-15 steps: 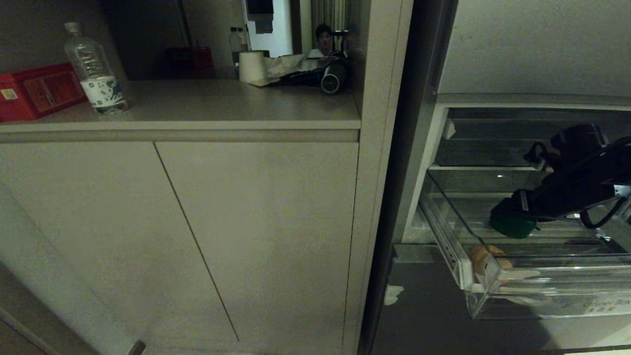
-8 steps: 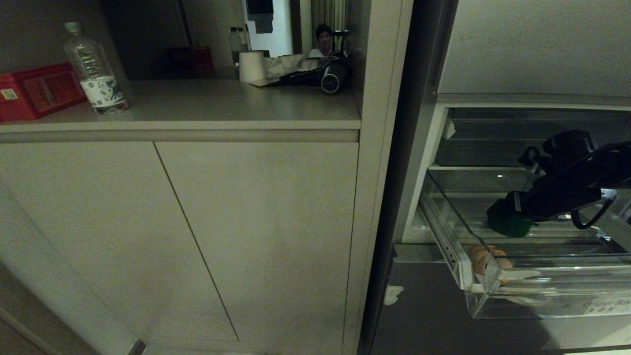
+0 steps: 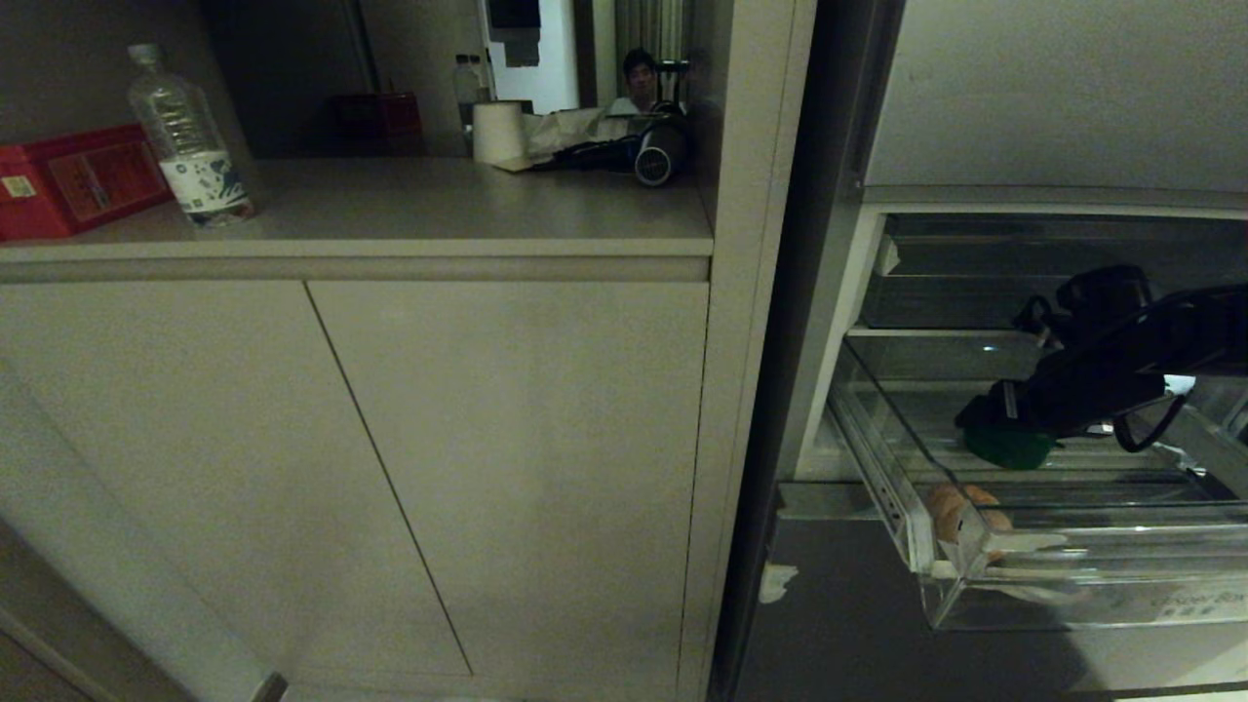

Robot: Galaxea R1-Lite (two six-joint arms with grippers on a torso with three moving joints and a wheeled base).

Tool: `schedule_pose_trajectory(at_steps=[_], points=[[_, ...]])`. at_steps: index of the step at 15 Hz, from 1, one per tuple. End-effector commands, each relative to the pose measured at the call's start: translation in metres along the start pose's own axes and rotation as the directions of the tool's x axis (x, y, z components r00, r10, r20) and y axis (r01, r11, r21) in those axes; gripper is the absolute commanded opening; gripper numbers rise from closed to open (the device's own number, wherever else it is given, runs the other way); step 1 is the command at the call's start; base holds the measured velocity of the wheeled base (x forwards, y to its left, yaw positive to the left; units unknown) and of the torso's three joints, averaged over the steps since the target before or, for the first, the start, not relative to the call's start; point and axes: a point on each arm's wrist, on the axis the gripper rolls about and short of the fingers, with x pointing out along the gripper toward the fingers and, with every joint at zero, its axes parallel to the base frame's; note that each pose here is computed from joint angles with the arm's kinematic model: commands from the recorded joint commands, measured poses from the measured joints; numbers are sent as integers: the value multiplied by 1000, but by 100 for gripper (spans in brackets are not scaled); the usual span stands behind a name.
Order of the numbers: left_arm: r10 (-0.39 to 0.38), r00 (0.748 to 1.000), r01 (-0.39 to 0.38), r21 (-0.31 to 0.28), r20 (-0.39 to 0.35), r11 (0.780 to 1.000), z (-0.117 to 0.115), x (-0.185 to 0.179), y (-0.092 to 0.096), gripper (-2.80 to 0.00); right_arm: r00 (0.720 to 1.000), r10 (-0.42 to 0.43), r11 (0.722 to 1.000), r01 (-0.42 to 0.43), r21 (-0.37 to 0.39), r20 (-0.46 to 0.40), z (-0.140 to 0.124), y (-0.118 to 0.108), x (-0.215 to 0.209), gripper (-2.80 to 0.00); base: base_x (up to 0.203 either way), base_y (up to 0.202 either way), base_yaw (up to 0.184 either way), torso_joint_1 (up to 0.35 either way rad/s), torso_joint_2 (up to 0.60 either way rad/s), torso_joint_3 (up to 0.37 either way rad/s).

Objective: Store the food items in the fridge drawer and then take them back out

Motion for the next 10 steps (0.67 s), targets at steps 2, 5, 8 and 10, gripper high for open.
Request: schedule_pose_trajectory(at_steps=[2,5,8,10], points=[[0,1000,0,0,0,1000,0,0,0,-280,1000,-13,1000,13,1,-14,-2,0,8,0,0,0,0,0,0,0],[0,1000,0,0,0,1000,0,0,0,-280,1000,-15,1000,15,0,-16,-2,0,8,0,0,0,0,0,0,0],[0,1000,0,0,0,1000,0,0,0,-280,1000,-15,1000,15,0,-15,-2,0,7,-280,0,0,0,0,0,0],[0,1000,0,0,0,1000,0,0,0,-280,1000,-14,1000,14,-2,-8,-1,0,3,-280,0,0,0,0,0,0]])
